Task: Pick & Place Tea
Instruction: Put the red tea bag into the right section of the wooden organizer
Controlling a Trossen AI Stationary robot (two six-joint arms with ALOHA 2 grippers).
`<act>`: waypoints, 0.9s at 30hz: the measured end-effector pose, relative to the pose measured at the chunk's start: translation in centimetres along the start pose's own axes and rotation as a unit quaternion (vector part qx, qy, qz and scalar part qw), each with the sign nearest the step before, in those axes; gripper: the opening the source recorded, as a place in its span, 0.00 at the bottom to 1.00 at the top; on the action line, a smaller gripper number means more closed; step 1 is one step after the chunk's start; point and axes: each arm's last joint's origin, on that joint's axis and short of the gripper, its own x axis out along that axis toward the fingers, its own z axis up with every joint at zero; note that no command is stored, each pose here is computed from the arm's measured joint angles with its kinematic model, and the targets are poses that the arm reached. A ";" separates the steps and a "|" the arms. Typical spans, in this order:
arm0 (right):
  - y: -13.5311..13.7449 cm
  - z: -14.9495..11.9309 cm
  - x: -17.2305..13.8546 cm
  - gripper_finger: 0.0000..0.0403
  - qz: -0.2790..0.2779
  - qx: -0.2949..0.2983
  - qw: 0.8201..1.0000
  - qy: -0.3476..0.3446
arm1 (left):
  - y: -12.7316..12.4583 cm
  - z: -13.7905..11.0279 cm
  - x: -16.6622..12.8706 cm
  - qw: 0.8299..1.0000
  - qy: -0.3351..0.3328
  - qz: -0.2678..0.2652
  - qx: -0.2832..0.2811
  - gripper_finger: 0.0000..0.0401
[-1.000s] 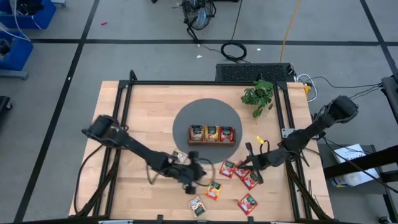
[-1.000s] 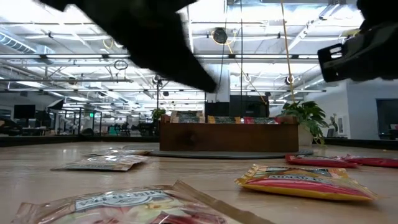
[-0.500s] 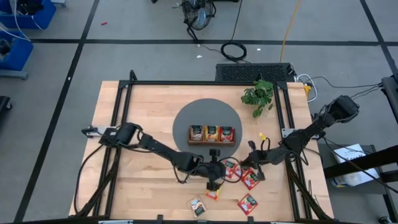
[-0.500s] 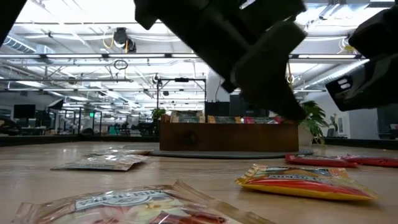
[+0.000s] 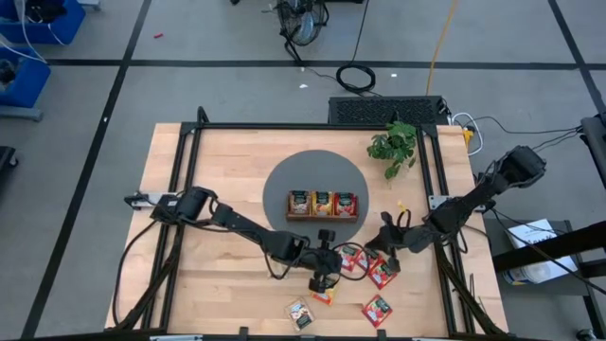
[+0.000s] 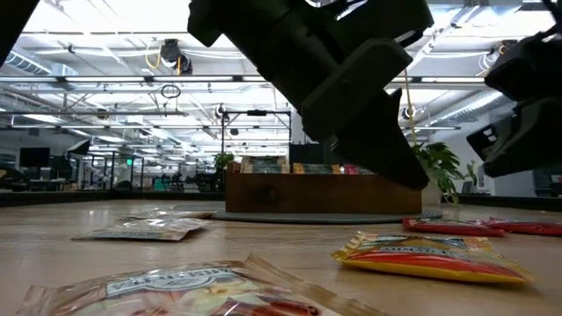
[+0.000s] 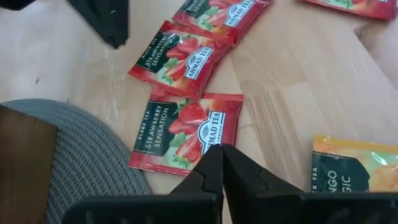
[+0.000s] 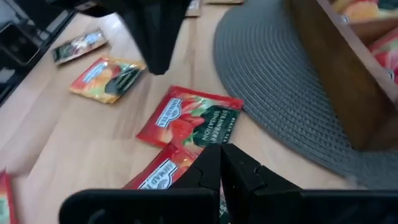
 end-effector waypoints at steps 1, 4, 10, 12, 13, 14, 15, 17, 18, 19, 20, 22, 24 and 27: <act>0.0 0.0 0.1 0.00 -0.001 0.006 1.000 -0.001 | 0.0 0.0 0.0 1.000 0.000 -0.004 0.006 0.03; 0.0 0.0 0.5 0.00 0.000 -0.001 1.000 -0.011 | -0.1 0.0 0.0 1.000 0.001 -0.005 0.020 0.02; -0.1 0.1 1.6 0.00 0.052 0.001 0.999 -0.001 | -0.3 -0.4 0.5 1.000 0.004 -0.010 0.020 0.02; -0.3 0.3 2.1 0.00 0.043 0.003 0.999 0.000 | -0.6 -1.0 1.0 0.999 0.015 -0.021 0.033 0.01; -0.5 0.4 2.3 0.00 0.020 0.006 1.000 -0.004 | -0.6 -1.0 1.3 0.999 0.005 -0.021 0.035 0.01; -0.8 0.4 2.6 0.00 -0.002 0.011 1.000 -0.008 | -0.7 -1.0 1.5 0.999 0.000 -0.020 0.035 0.01; -1.1 0.4 2.8 0.00 -0.020 0.015 1.000 -0.007 | -0.7 -1.0 1.5 0.999 -0.003 -0.019 0.034 0.01; -1.5 0.4 3.2 0.00 -0.039 0.026 0.999 0.002 | -0.6 -0.6 1.4 0.999 -0.019 -0.029 0.023 0.03; -1.7 0.4 3.3 0.00 -0.043 0.033 0.999 0.003 | -0.6 -0.5 1.4 0.999 -0.021 -0.036 0.020 0.03; -1.9 0.5 3.4 0.00 -0.049 0.041 0.998 0.004 | -0.6 -0.5 1.3 0.999 -0.020 -0.042 0.018 0.03; -2.1 0.5 3.5 0.00 -0.056 0.046 0.997 0.011 | -0.7 -0.5 1.3 0.999 -0.019 -0.044 0.016 0.03; -2.5 0.3 3.5 0.00 -0.064 0.055 0.996 0.032 | -0.7 -0.7 1.4 0.999 -0.013 -0.046 0.017 0.01; -2.8 0.3 3.5 0.00 -0.054 0.067 0.995 0.055 | -0.7 -0.8 1.4 0.999 -0.009 -0.051 0.013 0.01; -3.0 0.5 3.4 0.00 -0.022 0.081 0.994 0.074 | -0.8 -0.8 1.4 0.999 -0.005 -0.054 0.006 0.03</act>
